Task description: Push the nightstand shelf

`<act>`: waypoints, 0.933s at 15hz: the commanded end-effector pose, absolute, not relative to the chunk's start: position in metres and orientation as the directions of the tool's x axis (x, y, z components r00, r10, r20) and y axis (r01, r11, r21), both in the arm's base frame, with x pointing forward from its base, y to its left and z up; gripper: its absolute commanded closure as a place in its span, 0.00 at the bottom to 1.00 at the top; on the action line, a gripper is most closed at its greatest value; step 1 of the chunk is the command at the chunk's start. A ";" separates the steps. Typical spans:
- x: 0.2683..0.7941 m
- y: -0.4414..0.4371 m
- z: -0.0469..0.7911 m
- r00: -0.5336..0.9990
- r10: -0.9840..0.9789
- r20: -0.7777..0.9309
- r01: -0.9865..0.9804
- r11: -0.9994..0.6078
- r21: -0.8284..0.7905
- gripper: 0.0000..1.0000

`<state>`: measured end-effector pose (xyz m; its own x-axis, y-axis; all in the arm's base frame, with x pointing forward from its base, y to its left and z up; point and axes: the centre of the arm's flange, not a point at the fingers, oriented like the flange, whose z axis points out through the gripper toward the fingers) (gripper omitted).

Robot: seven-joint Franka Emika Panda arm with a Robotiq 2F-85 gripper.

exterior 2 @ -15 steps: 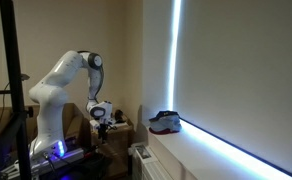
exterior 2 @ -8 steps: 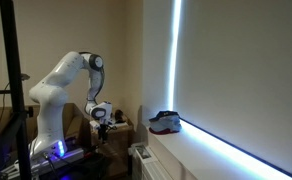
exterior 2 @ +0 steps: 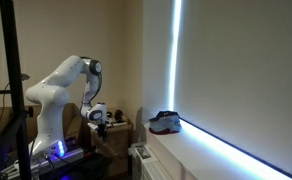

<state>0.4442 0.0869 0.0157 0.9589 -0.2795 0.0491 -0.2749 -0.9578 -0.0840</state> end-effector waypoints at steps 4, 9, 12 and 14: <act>0.488 0.154 0.024 0.961 -0.229 0.157 -0.199 -0.962 -0.186 0.00; 0.500 0.197 0.054 0.966 -0.188 0.176 -0.135 -0.951 -0.277 0.00; 0.485 0.151 0.041 0.975 -0.215 0.064 -0.202 -0.965 -0.166 0.00; 0.469 0.095 0.031 0.960 -0.278 0.037 -0.274 -0.959 -0.076 0.00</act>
<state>0.4908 0.1609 0.0310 0.9710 -0.2199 0.0934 -0.1996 -0.9617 -0.1880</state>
